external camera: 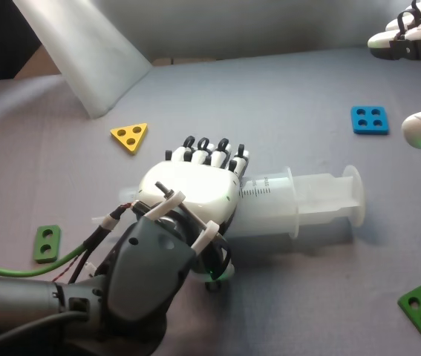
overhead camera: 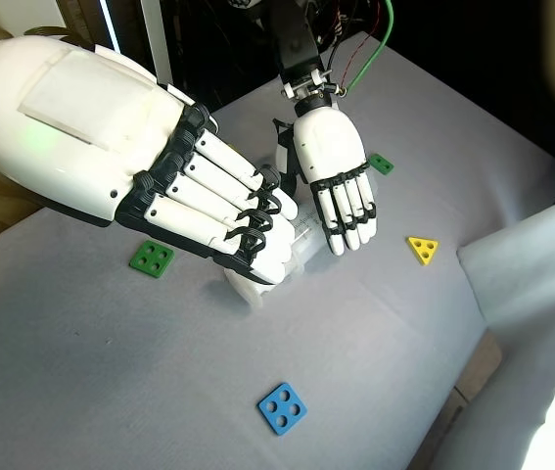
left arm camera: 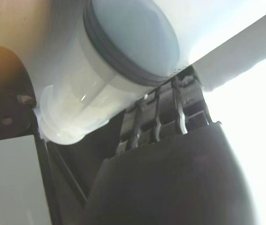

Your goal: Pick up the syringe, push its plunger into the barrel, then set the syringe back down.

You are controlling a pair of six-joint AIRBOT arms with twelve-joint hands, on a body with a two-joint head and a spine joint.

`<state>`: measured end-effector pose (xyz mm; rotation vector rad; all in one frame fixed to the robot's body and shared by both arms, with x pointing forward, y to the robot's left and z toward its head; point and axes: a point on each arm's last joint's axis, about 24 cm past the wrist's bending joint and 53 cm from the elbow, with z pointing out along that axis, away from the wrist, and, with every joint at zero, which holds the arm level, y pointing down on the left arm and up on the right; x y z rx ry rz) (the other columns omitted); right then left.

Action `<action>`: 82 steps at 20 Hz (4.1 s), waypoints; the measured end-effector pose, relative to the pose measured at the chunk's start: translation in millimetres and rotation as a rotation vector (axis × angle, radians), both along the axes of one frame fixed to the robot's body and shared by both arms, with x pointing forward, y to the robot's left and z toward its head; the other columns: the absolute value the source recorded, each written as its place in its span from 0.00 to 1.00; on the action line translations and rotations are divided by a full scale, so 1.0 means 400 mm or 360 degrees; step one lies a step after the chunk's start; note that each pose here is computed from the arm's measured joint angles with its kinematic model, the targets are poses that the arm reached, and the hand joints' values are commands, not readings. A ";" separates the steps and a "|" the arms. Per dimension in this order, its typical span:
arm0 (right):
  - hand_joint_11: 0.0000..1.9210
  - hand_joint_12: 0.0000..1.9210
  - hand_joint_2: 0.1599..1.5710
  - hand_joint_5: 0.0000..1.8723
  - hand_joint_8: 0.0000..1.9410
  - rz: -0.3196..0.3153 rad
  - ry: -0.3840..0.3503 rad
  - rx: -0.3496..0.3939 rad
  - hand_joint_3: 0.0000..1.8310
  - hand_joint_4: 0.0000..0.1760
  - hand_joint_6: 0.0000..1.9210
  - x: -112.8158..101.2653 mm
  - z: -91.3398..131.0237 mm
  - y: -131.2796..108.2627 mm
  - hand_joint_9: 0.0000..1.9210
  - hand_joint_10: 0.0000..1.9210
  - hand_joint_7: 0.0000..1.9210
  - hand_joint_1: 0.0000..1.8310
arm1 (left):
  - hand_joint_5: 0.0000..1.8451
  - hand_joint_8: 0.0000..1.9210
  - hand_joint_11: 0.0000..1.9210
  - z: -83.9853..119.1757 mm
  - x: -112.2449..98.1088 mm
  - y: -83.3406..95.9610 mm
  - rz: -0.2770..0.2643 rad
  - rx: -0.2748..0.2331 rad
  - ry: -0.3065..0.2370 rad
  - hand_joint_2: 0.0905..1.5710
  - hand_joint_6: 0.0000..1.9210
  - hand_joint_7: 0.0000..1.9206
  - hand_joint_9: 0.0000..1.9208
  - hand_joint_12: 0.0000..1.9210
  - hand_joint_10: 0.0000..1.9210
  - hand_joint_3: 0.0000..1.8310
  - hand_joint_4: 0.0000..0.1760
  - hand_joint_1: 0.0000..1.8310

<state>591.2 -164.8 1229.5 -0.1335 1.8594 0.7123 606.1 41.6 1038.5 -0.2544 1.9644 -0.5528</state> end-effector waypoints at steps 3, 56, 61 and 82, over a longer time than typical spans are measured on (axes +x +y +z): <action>0.00 0.14 0.76 0.11 0.00 0.0001 -0.0001 -0.0001 0.00 0.00 0.00 0.000 0.000 0.000 0.06 0.00 0.08 0.00 | 0.00 0.00 0.00 -0.004 0.005 -0.004 0.0004 0.0002 0.0001 0.54 0.00 0.00 0.01 0.18 0.00 0.00 0.00 0.64; 0.00 0.11 0.77 0.09 0.00 -0.0023 0.0001 0.0049 0.00 0.00 0.00 0.005 0.014 -0.003 0.05 0.00 0.08 0.00 | 0.53 0.37 0.36 -0.015 0.010 0.050 0.0073 -0.0187 0.0162 0.67 0.50 0.58 0.49 0.60 0.61 0.00 0.00 0.76; 0.00 0.11 0.71 0.08 0.00 -0.0106 0.0000 0.0086 0.00 0.00 0.00 0.018 0.024 -0.031 0.04 0.00 0.06 0.00 | 0.54 0.36 0.35 0.036 0.034 0.064 0.0118 -0.0288 0.0141 0.67 0.49 0.59 0.48 0.60 0.60 0.00 0.00 0.76; 0.00 0.00 0.58 0.00 0.00 -0.0538 0.0339 0.0697 0.00 0.00 0.00 0.043 0.023 -0.151 0.00 0.00 0.00 0.00 | 0.55 0.37 0.33 0.167 0.032 0.075 0.0246 -0.0753 0.0279 0.67 0.47 0.60 0.48 0.62 0.60 0.00 0.00 0.76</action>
